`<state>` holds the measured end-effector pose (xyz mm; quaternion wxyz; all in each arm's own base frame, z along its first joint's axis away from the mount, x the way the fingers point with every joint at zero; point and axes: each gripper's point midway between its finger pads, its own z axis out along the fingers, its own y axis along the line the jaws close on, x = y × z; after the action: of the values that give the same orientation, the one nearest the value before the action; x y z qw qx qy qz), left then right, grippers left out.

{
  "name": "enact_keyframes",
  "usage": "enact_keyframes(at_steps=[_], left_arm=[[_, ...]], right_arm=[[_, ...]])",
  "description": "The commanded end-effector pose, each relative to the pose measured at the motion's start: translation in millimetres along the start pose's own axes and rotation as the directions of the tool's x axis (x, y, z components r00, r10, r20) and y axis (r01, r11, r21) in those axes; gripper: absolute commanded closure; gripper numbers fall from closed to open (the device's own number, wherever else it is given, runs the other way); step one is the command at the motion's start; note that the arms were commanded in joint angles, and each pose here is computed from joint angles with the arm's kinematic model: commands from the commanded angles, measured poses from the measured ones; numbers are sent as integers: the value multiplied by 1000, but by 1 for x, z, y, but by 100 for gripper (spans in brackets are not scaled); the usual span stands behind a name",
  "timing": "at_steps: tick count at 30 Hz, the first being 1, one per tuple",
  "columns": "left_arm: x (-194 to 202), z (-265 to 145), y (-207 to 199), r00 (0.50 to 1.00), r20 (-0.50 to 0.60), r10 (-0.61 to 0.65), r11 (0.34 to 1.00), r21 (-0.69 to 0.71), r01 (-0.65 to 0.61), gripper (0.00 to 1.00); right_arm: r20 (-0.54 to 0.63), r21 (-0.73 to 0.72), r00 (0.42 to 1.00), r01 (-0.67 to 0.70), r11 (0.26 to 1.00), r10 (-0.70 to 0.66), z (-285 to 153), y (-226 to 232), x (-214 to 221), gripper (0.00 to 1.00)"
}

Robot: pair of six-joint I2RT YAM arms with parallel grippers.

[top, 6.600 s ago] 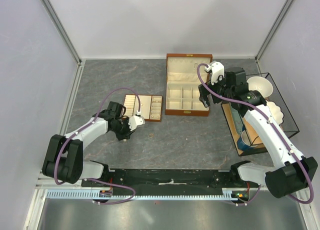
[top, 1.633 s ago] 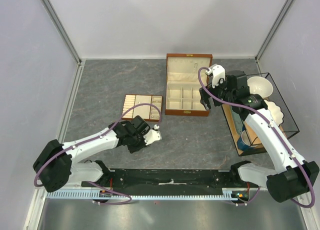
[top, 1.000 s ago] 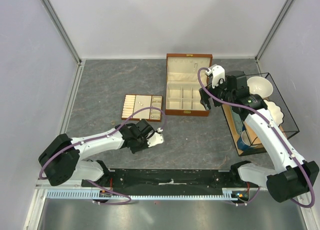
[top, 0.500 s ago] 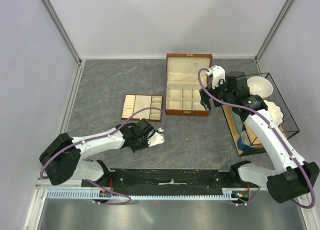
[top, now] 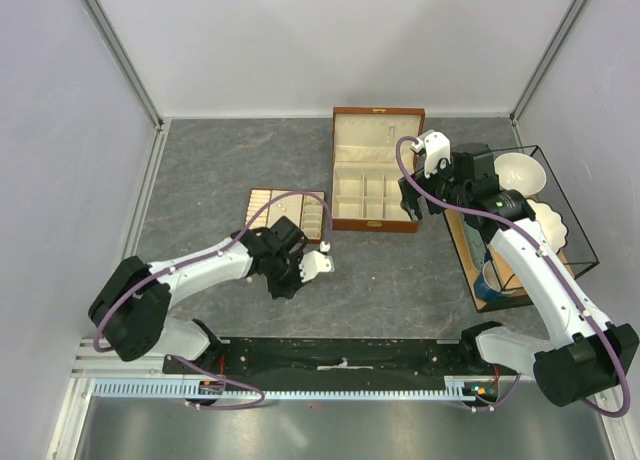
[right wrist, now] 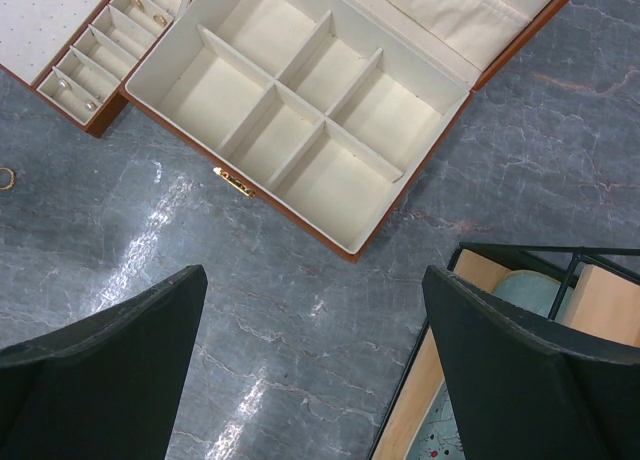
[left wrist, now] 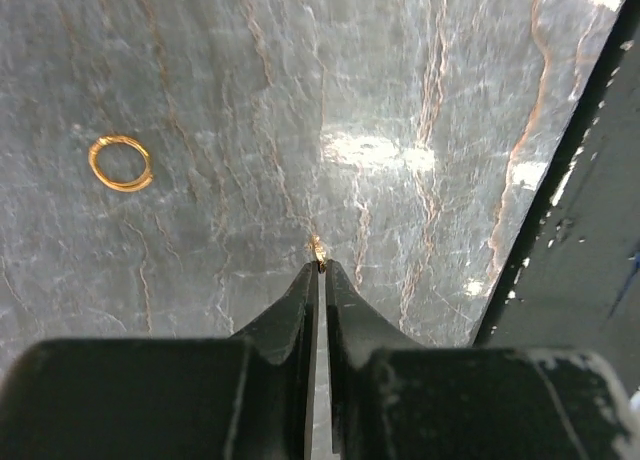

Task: Organize the mixed jewelry
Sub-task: Adjust the jewelry at the center of the board.

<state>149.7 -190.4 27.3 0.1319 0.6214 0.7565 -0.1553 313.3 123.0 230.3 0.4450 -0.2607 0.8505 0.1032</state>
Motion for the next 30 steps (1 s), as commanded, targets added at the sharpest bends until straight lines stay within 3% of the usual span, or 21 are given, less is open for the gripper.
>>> enact_keyframes(at_steps=[1,15,30], left_arm=[[-27,-12,-2,992,126,-30,982,187,6,88],[-28,1,18,986,139,-95,955,293,51,88],[-12,5,31,986,110,-122,957,275,87,80]], right_arm=[[46,5,999,16,1000,-17,-4,0,-9,2],[54,-4,998,22,1000,-22,-5,2,-9,2],[54,-7,998,22,1000,-21,-5,3,-7,2]])
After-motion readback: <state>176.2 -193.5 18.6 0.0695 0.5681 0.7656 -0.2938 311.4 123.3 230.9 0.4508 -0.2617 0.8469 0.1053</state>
